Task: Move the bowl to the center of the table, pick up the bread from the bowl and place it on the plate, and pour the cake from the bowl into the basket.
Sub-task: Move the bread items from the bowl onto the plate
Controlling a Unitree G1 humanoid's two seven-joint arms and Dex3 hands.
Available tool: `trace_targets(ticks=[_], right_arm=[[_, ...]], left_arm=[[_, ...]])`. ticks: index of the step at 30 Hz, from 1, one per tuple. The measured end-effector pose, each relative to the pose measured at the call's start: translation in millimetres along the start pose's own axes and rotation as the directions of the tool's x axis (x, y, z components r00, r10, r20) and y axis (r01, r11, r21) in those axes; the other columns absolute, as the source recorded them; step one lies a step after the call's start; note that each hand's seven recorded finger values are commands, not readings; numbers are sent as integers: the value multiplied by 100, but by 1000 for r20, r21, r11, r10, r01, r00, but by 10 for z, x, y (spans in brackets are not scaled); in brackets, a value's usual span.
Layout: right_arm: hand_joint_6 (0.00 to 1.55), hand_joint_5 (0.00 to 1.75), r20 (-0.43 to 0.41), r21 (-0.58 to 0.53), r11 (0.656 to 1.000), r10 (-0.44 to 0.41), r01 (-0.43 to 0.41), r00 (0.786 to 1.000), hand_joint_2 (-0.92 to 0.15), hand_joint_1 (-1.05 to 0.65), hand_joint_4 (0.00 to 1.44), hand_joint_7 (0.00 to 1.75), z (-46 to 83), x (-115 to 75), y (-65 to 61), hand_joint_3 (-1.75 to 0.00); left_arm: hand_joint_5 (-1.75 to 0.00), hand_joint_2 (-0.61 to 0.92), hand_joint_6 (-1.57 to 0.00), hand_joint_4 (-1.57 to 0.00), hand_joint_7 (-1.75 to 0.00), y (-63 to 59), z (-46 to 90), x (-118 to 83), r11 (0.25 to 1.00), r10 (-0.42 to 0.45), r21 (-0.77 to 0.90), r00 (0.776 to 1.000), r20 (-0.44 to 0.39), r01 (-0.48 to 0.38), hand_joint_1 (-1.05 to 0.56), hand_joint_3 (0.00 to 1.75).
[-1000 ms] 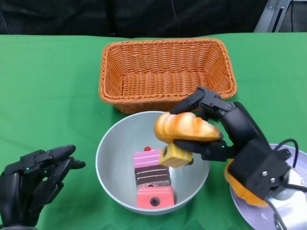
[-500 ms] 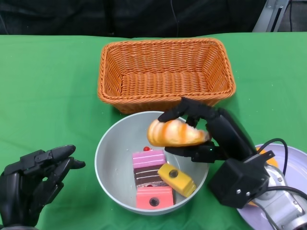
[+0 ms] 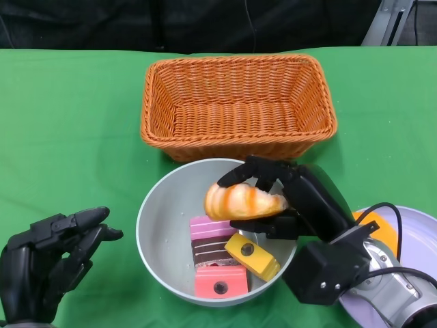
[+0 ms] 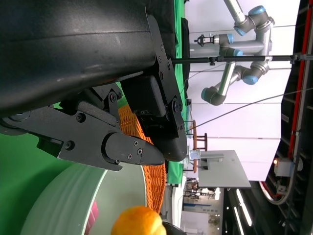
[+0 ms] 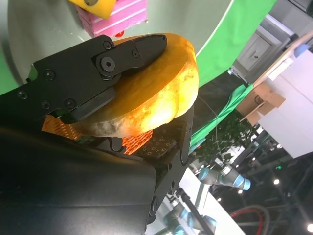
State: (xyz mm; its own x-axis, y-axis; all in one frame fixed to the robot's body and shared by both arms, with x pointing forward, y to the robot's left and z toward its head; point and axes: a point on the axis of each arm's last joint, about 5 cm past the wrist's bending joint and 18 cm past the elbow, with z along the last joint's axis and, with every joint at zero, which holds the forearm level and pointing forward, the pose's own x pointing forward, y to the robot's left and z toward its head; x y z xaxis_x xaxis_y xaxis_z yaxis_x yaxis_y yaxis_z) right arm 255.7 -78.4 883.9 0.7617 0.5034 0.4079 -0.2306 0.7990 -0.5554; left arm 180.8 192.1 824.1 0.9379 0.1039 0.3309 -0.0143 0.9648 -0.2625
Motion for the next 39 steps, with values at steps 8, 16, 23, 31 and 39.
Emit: trace_targets(ticks=[8, 16, 23, 31, 39], right_arm=[[85, 175, -48, 112, 992, -61, 66, 997, -92, -24, 79, 84, 63, 63, -83, -21], [73, 175, -114, 226, 968, -89, 113, 989, -92, -27, 75, 116, 211, 3, -220, -25], [66, 174, -178, 292, 940, -128, 177, 976, -92, -17, 72, 131, 292, -130, -409, -32], [65, 175, -240, 276, 929, -182, 247, 954, -92, -16, 70, 133, 279, -444, -602, -35], [62, 171, -294, 259, 921, -212, 291, 932, -92, -15, 69, 139, 300, -771, -705, -37]], left_arm=[[-95, 92, -128, -86, 0, 8, -10, -9, 1000, 9, -4, 1000, -6, -9, -32, 16], [-95, 92, -128, -87, 0, 9, -13, -9, 1000, 9, -6, 1000, -10, -9, -30, 15], [-94, 92, -128, -87, -1, 11, -12, -7, 1000, 9, -6, 1000, -10, -9, -30, 16], [-94, 92, -128, -87, 0, 30, -12, 9, 1000, 7, -1, 1000, -12, -7, -31, 17], [-94, 92, -128, -87, -1, 44, -18, 33, 1000, 4, -5, 1000, -14, -4, -29, 17]])
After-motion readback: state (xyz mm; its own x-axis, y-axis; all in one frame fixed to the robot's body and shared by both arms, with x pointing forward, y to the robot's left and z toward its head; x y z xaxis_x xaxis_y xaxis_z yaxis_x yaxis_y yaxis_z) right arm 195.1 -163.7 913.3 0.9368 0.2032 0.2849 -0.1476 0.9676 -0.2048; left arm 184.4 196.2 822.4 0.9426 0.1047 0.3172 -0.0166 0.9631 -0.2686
